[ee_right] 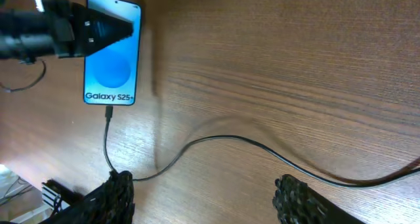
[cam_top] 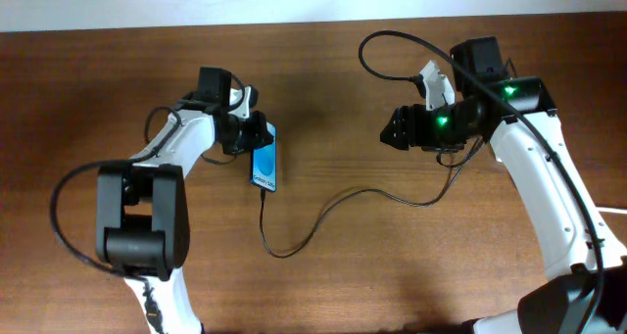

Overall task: Plug charger to phone and switch on socket
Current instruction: 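Open the left gripper and lift it off the phone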

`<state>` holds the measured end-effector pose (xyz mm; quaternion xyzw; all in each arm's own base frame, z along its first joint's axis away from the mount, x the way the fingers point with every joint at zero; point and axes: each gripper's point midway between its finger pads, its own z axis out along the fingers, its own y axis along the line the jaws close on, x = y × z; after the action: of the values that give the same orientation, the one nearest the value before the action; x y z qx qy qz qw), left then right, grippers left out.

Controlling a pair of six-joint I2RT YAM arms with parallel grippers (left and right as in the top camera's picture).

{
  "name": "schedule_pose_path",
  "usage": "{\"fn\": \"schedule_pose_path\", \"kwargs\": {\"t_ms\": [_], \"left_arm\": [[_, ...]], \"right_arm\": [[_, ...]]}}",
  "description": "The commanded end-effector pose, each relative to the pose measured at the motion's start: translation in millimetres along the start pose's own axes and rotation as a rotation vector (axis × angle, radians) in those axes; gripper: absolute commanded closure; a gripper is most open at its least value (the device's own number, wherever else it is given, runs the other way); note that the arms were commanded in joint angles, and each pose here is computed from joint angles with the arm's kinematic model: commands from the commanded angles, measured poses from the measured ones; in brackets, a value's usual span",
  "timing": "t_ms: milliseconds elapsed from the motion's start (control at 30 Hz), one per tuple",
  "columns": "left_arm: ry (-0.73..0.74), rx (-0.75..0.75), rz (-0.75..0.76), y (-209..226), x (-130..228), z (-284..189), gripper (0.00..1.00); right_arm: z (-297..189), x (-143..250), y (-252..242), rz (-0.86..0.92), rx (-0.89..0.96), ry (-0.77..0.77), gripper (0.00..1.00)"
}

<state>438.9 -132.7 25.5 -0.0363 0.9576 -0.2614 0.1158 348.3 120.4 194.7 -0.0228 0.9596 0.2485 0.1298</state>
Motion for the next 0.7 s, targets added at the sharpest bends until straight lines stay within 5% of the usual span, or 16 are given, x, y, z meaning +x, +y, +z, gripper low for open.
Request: {"fn": "schedule_pose_path", "kwargs": {"t_ms": [0, 233, 400, 667], "left_arm": [[0.007, 0.002, -0.019, 4, 1, 9, 1.0], [0.083, -0.026, -0.052, 17, 20, 29, 0.99], [0.085, -0.028, -0.055, 18, 21, 28, 0.72], [0.103, -0.042, -0.055, 19, 25, 27, 0.6]], "right_arm": [[-1, -1, 0, -0.014, 0.011, -0.006, 0.29], [-1, -1, 0, -0.025, 0.011, -0.006, 0.28], [-1, -1, 0, -0.025, 0.011, -0.006, 0.26], [-1, -1, 0, -0.025, 0.011, -0.006, 0.22]]}}
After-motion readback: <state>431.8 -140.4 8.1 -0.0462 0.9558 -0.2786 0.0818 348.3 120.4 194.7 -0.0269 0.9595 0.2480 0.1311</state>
